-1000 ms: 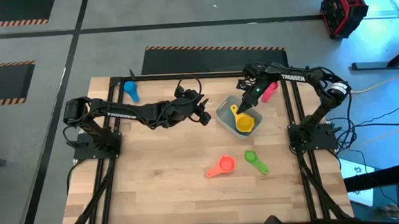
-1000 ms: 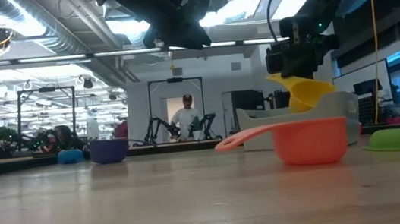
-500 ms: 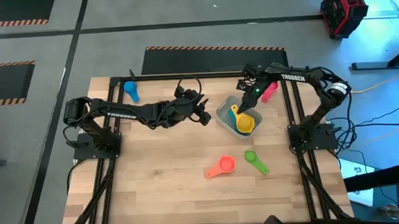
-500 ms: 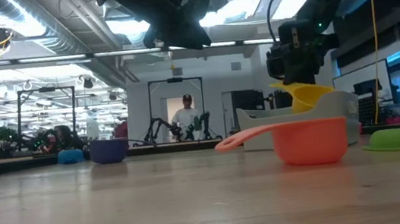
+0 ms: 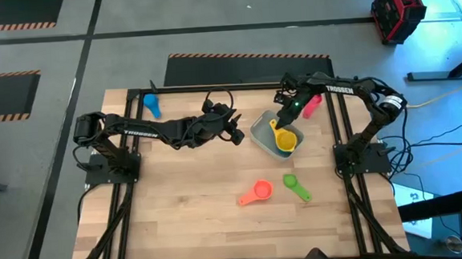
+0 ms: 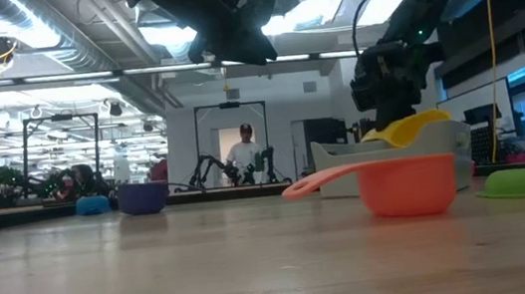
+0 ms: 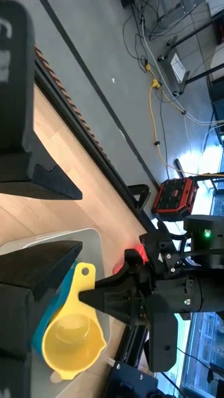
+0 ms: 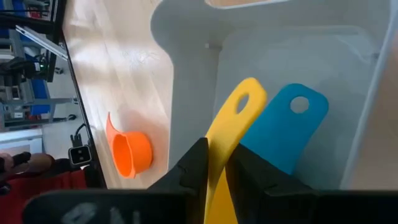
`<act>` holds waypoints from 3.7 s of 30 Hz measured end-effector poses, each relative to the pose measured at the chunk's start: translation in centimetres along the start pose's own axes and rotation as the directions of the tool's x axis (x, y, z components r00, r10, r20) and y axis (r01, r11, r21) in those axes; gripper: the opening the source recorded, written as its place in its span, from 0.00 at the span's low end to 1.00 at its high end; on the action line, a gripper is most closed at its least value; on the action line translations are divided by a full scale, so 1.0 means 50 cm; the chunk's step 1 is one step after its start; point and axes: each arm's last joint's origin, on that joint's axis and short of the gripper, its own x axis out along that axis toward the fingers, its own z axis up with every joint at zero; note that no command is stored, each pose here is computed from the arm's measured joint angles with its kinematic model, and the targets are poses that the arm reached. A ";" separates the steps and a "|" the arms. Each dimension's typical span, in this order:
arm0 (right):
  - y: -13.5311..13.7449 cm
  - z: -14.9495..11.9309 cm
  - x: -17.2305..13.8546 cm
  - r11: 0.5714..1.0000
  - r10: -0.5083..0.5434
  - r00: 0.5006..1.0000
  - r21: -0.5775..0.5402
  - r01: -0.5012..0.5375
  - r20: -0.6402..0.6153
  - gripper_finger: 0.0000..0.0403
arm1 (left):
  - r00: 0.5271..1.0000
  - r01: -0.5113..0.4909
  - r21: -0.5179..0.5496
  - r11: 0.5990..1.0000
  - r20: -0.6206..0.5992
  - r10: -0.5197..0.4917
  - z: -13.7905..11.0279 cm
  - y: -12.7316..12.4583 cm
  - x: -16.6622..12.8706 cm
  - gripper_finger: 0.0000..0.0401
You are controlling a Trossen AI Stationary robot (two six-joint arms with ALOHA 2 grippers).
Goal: Nest measuring cups in basket
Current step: Stack the yellow measuring cup on top of the light blue measuring cup in the bin, then stack the dark blue measuring cup on top of the yellow measuring cup in the bin
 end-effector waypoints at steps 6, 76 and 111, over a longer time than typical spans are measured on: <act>-0.007 -0.001 -0.009 1.000 -0.005 1.000 0.015 0.004 0.011 0.14 | 1.000 0.000 0.000 1.000 0.000 0.000 0.000 0.000 0.000 0.27; -0.024 -0.006 -0.033 0.985 0.067 0.997 -0.161 -0.060 0.038 0.38 | 1.000 0.000 -0.001 1.000 0.000 0.000 0.000 0.000 0.000 0.27; 0.230 -0.086 0.024 0.861 0.170 0.973 -0.457 -0.222 -0.153 0.38 | 1.000 0.000 -0.001 1.000 0.000 0.000 0.000 0.000 0.000 0.27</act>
